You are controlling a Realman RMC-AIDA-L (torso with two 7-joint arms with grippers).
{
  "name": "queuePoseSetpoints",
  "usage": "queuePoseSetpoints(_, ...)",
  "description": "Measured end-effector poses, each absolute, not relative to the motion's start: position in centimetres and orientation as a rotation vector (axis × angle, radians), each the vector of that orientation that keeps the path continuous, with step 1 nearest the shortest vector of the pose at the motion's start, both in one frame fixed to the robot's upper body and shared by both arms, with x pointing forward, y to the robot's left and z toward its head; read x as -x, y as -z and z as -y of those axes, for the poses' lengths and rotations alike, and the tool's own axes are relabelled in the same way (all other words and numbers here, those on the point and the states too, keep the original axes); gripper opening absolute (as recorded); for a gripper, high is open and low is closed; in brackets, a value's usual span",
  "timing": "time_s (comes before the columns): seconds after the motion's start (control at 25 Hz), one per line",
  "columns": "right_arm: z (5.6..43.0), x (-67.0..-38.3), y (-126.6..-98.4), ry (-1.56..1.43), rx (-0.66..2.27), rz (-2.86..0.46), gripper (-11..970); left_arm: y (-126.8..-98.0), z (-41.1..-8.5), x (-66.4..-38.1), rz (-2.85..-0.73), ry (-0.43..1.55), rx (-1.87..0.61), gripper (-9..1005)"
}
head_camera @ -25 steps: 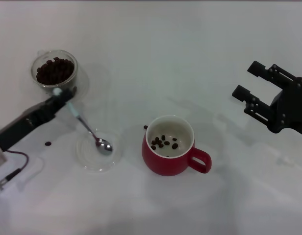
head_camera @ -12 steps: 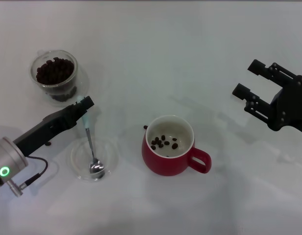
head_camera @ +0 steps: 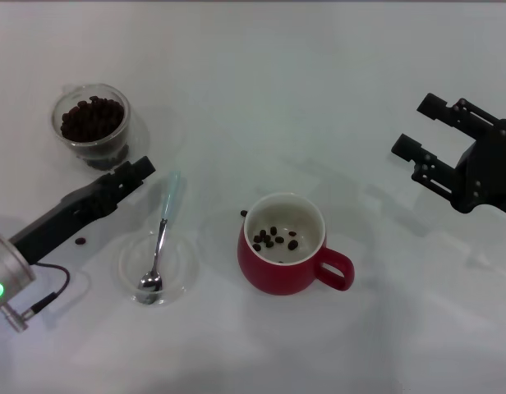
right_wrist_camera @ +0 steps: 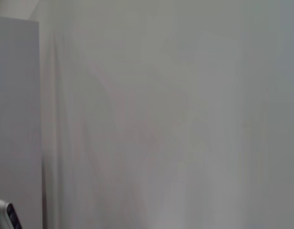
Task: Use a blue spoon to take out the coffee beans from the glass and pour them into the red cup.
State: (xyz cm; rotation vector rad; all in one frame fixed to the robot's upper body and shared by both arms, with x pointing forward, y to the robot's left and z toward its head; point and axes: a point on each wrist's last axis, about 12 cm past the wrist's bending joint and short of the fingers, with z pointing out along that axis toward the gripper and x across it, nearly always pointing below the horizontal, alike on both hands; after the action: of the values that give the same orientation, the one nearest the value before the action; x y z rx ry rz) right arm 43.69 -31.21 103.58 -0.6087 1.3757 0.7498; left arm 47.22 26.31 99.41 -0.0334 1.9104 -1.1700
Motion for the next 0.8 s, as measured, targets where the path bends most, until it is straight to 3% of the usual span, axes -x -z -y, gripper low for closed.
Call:
queuePoseSetpoints(0.2, 31.3, -43.7, -103.6, -0.749, 0.614, -1.372, 656, -100.4, -28.3, -46.8, -1.831, 1.122, -0.028, 529)
queuePoseSetpoints(0.56, 31.2, -43.8, -103.8, -0.751, 0.613, -1.354, 656, -103.2, -33.8, -45.4, -1.66, 0.833, -0.276, 557)
queuePoseSetpoints(0.8, 31.6, -43.4, -104.1, -0.708, 0.554, -1.319, 656, -103.1, -38.3, -43.6, -1.624, 0.462, -0.178, 551)
